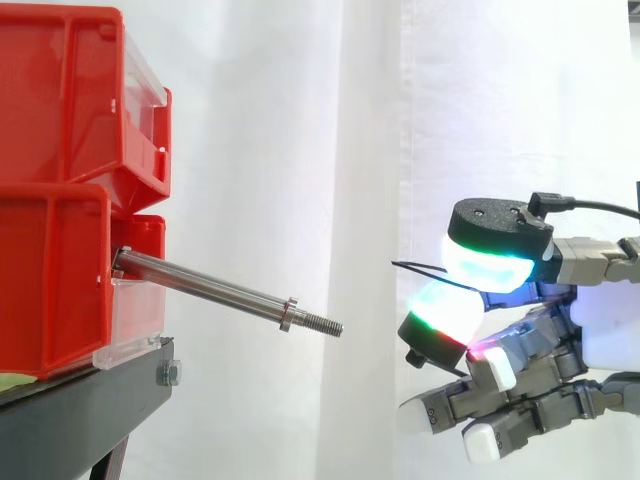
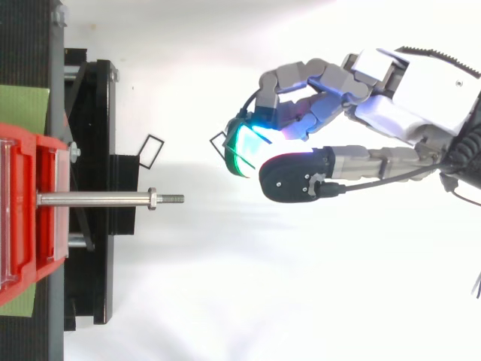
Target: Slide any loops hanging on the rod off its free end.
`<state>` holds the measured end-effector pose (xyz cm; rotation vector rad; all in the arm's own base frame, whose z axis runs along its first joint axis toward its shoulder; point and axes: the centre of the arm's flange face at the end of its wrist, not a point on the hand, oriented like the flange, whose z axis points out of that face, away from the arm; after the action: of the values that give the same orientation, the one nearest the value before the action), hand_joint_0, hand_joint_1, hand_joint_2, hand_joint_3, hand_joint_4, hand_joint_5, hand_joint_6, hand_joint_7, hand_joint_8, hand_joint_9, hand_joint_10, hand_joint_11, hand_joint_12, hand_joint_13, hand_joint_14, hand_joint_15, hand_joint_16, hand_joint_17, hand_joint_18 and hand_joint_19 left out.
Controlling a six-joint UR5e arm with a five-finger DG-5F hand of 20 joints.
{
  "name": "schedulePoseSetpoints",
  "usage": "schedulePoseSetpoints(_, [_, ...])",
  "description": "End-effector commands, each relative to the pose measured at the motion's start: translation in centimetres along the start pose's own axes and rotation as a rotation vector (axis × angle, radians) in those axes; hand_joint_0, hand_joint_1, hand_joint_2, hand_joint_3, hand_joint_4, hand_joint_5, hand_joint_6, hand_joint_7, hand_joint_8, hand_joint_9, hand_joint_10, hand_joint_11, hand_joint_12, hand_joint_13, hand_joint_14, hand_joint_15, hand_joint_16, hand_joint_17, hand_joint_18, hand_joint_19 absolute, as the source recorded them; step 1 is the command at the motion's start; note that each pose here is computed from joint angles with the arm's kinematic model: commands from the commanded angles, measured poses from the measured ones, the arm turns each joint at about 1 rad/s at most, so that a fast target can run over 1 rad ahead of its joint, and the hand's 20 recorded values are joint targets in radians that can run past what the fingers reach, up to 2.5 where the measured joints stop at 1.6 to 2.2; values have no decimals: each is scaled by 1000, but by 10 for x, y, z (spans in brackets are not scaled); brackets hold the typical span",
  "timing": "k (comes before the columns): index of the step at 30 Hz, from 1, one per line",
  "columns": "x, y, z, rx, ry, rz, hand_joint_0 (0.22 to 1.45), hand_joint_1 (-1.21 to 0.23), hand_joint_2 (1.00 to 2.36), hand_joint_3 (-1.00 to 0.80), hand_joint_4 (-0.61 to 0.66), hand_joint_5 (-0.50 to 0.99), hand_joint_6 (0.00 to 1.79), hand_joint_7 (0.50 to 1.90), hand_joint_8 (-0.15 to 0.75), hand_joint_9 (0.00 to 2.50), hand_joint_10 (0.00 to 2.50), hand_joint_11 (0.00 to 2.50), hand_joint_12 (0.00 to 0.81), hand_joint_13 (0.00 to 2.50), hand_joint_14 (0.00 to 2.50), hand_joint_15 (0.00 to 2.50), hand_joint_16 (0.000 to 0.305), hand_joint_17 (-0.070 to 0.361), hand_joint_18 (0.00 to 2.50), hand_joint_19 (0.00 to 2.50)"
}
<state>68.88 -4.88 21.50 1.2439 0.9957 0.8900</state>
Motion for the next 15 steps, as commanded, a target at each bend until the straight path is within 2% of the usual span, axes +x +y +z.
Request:
schedulePoseSetpoints(1, [1,0,-1,3,3,-7,595,-660,1007,45,93,-137,870,1214,374,1134,18,822,386,668,6,118,60,134,801,344])
schedulePoseSetpoints(15, [1,0,-1,6,4,-19,602,-666,1008,50,71,-138,872,1219,367,1126,18,834,380,662,4,117,59,132,791,338])
